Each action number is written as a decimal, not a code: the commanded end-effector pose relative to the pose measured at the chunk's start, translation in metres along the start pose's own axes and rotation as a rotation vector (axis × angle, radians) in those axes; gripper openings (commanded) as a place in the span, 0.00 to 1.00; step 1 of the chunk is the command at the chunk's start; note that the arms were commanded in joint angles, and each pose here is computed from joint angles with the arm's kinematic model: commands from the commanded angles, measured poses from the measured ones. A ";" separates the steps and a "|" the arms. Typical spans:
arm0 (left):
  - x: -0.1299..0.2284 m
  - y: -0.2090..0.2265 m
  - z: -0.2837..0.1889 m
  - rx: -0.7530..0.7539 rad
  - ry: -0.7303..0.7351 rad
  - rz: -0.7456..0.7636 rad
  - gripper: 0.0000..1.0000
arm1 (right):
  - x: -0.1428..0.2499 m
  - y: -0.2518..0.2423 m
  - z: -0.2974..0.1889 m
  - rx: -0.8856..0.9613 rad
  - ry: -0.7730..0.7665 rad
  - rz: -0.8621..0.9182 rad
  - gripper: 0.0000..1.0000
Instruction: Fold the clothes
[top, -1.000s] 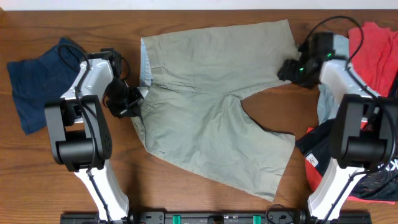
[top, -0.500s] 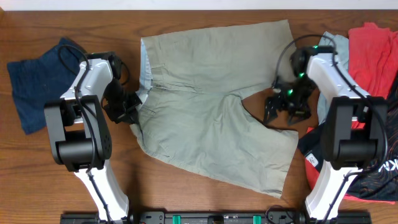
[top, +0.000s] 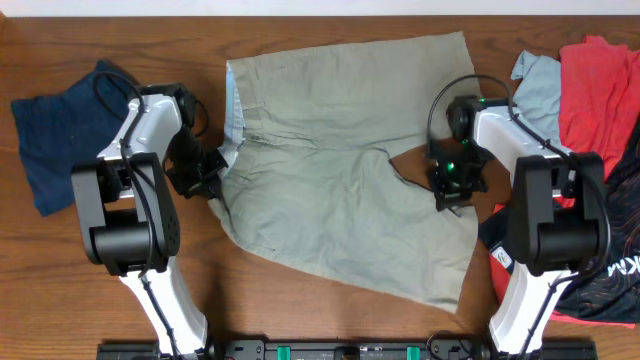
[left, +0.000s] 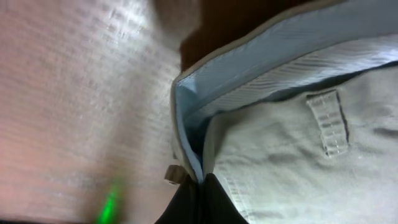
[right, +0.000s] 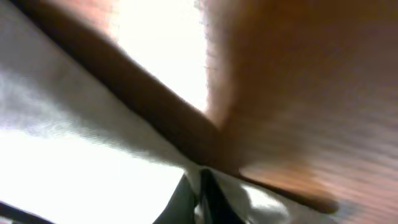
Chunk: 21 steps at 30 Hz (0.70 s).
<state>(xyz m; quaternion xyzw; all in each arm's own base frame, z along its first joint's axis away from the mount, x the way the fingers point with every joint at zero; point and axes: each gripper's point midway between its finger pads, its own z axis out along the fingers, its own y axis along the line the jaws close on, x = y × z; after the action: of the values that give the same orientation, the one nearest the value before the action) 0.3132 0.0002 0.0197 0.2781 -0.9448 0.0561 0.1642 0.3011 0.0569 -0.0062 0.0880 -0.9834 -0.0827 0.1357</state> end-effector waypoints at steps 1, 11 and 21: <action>-0.007 -0.006 0.004 0.004 -0.029 0.029 0.06 | -0.033 -0.014 0.000 0.077 -0.132 0.130 0.01; -0.048 -0.047 -0.002 0.140 -0.214 0.093 0.06 | -0.108 -0.018 -0.023 0.077 -0.450 0.122 0.07; -0.026 -0.037 -0.014 0.114 -0.150 0.178 0.16 | -0.110 -0.036 -0.086 0.030 -0.511 0.258 0.61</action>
<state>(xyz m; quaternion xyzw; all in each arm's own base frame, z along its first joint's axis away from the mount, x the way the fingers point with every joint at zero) 0.3581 -0.0153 0.0110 0.2299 -0.9657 0.0941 0.0750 0.4185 0.0464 0.0118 -0.0174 -0.9939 -0.0695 -0.0836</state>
